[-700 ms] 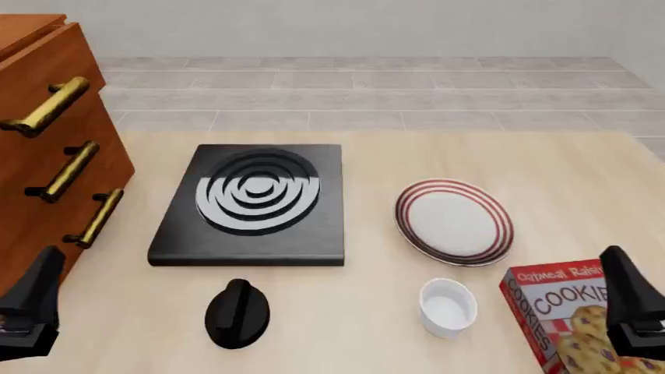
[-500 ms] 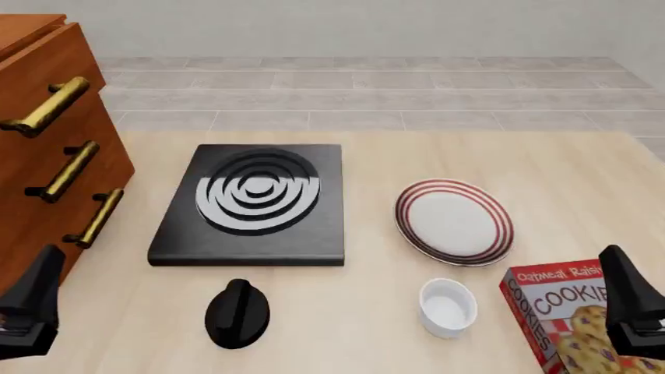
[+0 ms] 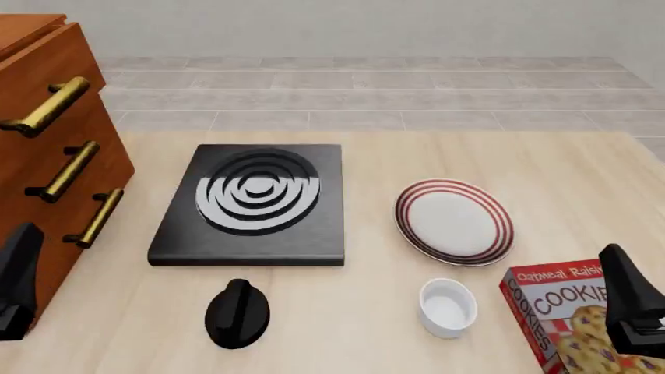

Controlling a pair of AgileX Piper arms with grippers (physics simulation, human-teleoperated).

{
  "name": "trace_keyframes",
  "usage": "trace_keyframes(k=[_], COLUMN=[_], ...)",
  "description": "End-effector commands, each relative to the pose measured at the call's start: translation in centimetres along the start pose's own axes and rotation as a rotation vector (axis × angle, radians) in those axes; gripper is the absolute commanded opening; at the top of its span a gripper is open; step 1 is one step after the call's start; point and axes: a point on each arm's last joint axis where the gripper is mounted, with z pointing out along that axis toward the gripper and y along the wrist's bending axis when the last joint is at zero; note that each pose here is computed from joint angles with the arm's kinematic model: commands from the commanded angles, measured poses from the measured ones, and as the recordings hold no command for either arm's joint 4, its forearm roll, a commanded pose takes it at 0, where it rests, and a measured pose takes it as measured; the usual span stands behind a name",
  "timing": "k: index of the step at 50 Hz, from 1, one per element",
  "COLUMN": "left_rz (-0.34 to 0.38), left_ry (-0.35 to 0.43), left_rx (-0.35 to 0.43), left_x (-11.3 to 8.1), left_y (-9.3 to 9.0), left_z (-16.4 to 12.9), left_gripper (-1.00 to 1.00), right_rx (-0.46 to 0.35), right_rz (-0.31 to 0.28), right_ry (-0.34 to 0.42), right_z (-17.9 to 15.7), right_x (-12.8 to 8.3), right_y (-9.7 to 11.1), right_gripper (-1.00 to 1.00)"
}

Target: Pick the akita bowl in the top layer of the wooden cabinet and place it on the plate.

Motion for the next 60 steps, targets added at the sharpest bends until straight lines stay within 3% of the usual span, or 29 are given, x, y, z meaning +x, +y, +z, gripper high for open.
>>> trace_keyframes(k=[1,22,52,60], left_rz=[0.013,0.015,0.036,0.036], left_ry=[-0.014,-0.042,-0.031,-0.058], left_rx=[0.003,0.034,0.046,0.049], left_x=[-1.6,-6.6,-10.8,-12.4], left_y=[0.0,0.0,0.0,0.1], left_z=[0.0,0.9,1.2,0.7], left_gripper=[1.0,1.0,1.0,1.0], right_rx=[-0.001,-0.002,-0.004,-0.006], right_rz=[0.001,-0.001,-0.001,-0.001], right_ry=[-0.001,-0.002,-0.009,-0.01], right_z=[0.0,0.0,-0.1,-0.2], right_x=[0.0,0.0,-0.1,-0.1], right_y=[0.0,0.0,0.0,0.0], right_gripper=[1.0,1.0,1.0,1.0])
